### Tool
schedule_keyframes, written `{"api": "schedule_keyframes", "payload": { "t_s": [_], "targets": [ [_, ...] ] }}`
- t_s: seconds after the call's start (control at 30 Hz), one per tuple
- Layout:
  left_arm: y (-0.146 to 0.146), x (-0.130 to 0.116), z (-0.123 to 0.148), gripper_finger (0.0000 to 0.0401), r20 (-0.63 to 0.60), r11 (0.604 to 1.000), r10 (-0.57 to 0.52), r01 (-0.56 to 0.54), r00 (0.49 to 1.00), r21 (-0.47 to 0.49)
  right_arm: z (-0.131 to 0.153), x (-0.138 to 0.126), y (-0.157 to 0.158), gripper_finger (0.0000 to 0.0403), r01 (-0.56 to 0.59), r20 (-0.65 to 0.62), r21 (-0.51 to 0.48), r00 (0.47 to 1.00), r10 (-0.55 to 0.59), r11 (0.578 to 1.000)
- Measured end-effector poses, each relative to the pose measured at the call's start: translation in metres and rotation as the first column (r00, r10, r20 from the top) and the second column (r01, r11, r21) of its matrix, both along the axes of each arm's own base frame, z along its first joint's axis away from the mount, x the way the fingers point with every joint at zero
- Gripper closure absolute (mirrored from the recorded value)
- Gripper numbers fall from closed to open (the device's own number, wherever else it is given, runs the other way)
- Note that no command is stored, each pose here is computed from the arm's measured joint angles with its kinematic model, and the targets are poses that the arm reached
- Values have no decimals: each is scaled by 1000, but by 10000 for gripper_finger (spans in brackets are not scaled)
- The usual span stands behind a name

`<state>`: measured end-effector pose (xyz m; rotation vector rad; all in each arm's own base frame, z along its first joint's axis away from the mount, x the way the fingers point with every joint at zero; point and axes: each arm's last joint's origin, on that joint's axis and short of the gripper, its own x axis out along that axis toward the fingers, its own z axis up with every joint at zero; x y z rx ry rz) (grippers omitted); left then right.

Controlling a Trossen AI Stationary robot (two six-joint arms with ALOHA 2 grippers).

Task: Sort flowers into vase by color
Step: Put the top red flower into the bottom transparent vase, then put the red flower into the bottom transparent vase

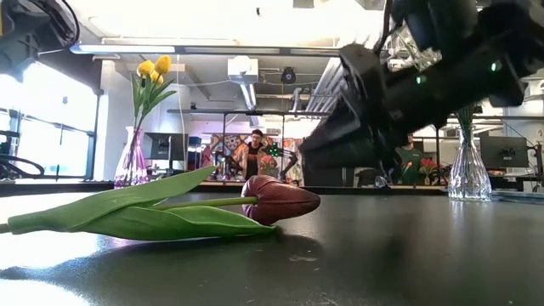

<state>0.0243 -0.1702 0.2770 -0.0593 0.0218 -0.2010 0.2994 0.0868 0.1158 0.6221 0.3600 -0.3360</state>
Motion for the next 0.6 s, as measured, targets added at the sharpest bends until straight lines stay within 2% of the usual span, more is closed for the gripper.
{"api": "schedule_keyframes", "payload": {
  "t_s": [0.1, 0.23, 0.3, 0.4, 0.6],
  "targets": [
    [8, -2, 5, 249, 4, 990, 132, -131, 991, -50, 9, 6, 11, 269, -33, 24, -70, 999, 35, 997],
    [20, -1, 16, 218, 0, 983, 165, -164, 986, -78, 20, 12, 22, 269, -57, 47, -148, 997, 65, 987],
    [28, 4, 23, 212, -6, 975, 199, -198, 980, -105, 23, 14, 24, 269, -58, 47, -174, 997, 67, 983],
    [43, 14, 31, 211, 2, 961, 270, -269, 963, -66, 25, 17, 26, 269, -81, 33, -193, 996, 88, 978],
    [79, 27, 43, 211, 0, 904, 422, -421, 906, -70, 28, 15, 27, 269, -119, 14, -178, 992, 123, 977]
  ]
}}
